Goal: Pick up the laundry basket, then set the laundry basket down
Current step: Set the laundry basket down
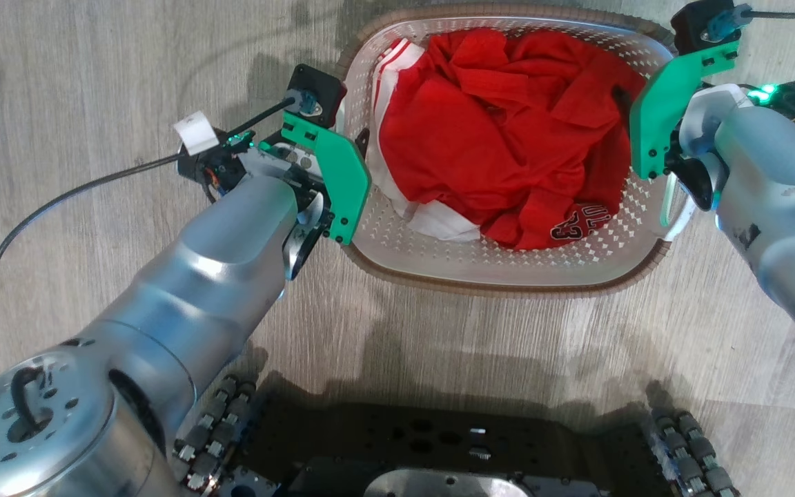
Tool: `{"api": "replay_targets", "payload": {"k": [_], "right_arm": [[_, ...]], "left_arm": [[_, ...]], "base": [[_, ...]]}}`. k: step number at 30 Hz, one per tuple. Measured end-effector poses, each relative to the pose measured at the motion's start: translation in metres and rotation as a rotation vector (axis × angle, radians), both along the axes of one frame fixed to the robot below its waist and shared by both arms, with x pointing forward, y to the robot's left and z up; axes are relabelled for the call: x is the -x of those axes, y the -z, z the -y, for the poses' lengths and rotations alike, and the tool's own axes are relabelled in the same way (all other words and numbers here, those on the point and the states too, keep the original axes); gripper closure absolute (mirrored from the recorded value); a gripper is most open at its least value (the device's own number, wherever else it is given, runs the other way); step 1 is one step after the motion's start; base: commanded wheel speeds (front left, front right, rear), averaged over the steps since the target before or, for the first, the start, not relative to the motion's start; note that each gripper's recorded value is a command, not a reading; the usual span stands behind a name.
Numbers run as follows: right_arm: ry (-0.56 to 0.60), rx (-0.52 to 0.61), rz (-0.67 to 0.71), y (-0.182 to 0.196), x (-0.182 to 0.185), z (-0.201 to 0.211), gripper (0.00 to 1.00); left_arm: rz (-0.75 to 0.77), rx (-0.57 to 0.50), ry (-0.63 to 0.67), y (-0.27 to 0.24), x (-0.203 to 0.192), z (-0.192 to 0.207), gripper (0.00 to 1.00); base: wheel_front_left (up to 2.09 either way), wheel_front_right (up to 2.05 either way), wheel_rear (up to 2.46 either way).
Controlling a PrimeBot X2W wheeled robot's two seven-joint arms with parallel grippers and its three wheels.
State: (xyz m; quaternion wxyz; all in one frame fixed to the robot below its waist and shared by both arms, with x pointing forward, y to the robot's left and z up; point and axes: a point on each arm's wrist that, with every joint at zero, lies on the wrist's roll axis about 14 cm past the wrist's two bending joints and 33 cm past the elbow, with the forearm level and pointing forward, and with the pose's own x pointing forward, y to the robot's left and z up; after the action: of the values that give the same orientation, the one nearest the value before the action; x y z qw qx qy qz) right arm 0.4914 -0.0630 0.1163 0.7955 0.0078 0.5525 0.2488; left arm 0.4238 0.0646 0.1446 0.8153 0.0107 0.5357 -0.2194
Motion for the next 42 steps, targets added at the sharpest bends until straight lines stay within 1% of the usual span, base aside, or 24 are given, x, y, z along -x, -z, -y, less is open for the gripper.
{"api": "replay_targets", "payload": {"k": [11, 21, 23, 26, 30, 31, 34, 37, 39, 42], "right_arm": [[0.019, -0.002, 0.008, -0.011, -0.002, -0.002, 0.0], [0.04, 0.022, 0.073, -0.038, -0.017, 0.007, 0.0], [0.048, 0.018, 0.072, -0.044, -0.012, 0.006, 0.0], [0.051, 0.014, 0.067, -0.054, -0.001, 0.004, 0.0], [0.079, 0.011, 0.088, -0.075, 0.003, 0.008, 0.0], [0.079, 0.011, 0.088, -0.075, 0.003, 0.008, 0.0], [0.125, -0.003, 0.109, -0.095, 0.005, 0.012, 0.0], [0.135, -0.005, 0.12, -0.112, 0.017, 0.013, 0.0], [0.141, -0.005, 0.16, -0.131, 0.027, 0.017, 0.0], [0.178, -0.027, 0.244, -0.158, 0.024, 0.021, 0.0]], "left_arm": [[0.074, -0.007, -0.018, -0.012, -0.013, -0.004, 0.0], [0.157, -0.021, -0.036, -0.038, -0.027, -0.009, 0.0], [0.168, -0.011, -0.057, -0.046, -0.028, -0.009, 0.0], [0.168, -0.008, -0.071, -0.055, -0.019, -0.01, 0.0], [0.187, -0.013, -0.077, -0.071, -0.011, -0.012, 0.0], [0.187, -0.013, -0.077, -0.071, -0.011, -0.012, 0.0], [0.227, -0.013, -0.082, -0.087, -0.01, -0.015, 0.0], [0.243, 0.001, -0.096, -0.103, -0.003, -0.013, 0.0], [0.26, 0.003, -0.113, -0.117, 0.008, -0.015, 0.0], [0.304, 0.026, -0.129, -0.136, 0.016, -0.013, 0.0]], "base": [[0.0, 0.0, 0.0], [0.0, 0.0, 0.0], [0.0, 0.0, 0.0], [0.0, 0.0, 0.0], [0.0, 0.0, 0.0], [0.0, 0.0, 0.0], [0.0, 0.0, 0.0], [0.0, 0.0, 0.0], [0.0, 0.0, 0.0], [0.0, 0.0, 0.0]]}}
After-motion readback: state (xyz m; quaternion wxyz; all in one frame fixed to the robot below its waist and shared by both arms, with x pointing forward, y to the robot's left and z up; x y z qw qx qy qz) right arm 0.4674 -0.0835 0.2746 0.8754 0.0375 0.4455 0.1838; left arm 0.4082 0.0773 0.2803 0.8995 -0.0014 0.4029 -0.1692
